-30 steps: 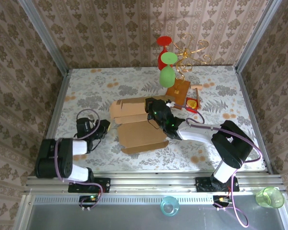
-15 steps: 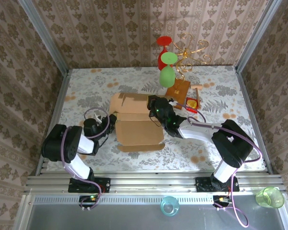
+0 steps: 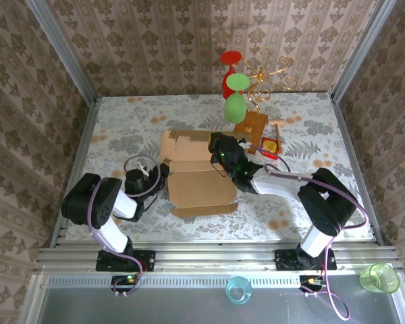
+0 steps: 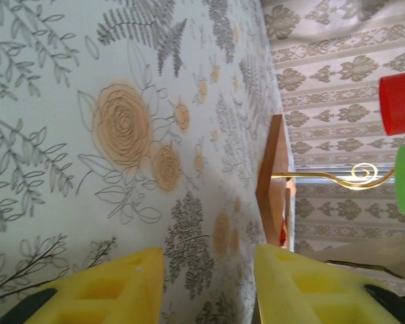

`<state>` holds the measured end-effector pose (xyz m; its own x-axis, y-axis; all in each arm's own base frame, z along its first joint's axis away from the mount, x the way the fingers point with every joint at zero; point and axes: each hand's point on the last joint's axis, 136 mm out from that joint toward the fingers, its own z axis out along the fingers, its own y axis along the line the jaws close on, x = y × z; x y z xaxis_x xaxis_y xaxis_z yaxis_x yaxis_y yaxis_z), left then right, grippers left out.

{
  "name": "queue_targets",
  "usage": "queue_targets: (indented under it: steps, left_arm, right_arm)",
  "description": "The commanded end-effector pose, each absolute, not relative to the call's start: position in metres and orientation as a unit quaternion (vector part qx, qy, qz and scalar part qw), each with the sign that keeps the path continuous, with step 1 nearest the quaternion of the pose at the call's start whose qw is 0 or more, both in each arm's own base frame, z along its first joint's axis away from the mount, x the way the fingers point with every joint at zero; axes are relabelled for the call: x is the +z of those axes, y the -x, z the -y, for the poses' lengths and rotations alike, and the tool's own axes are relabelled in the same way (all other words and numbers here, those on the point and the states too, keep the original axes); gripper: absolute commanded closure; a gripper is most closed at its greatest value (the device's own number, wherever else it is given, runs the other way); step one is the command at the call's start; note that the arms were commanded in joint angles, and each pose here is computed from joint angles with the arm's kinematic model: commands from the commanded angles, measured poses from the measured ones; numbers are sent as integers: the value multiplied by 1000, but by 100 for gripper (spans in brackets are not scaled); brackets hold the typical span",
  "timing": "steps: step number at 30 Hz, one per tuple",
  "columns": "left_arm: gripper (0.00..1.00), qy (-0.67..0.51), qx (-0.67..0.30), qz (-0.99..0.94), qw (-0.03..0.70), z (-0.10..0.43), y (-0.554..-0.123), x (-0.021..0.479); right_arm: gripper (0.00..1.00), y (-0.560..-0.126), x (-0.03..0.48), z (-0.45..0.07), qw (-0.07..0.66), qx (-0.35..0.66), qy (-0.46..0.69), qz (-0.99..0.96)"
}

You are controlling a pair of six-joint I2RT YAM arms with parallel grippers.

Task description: Fold the paper box

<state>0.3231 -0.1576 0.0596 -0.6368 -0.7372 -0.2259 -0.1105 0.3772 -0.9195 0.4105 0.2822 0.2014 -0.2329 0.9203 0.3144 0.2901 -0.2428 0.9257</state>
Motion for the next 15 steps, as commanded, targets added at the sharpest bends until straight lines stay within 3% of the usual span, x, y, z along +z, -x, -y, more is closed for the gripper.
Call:
queue_targets:
  steps: [1, 5, 9, 15]
  left_arm:
    - [59, 246, -451, -784, 349, 161, -326, 59]
    - [57, 263, -412, -799, 350, 148, -315, 46]
    - [48, 269, -361, -830, 330, 134, -295, 37]
    - [46, 257, -274, -862, 341, 104, -266, 67]
  right_arm:
    - [100, -412, 194, -291, 290, 560, -548, -550]
    - [100, -412, 187, -287, 315, 553, -534, -557]
    - [100, -410, 183, -281, 349, 534, -509, -577]
    - [100, -412, 167, -282, 370, 553, -486, -567]
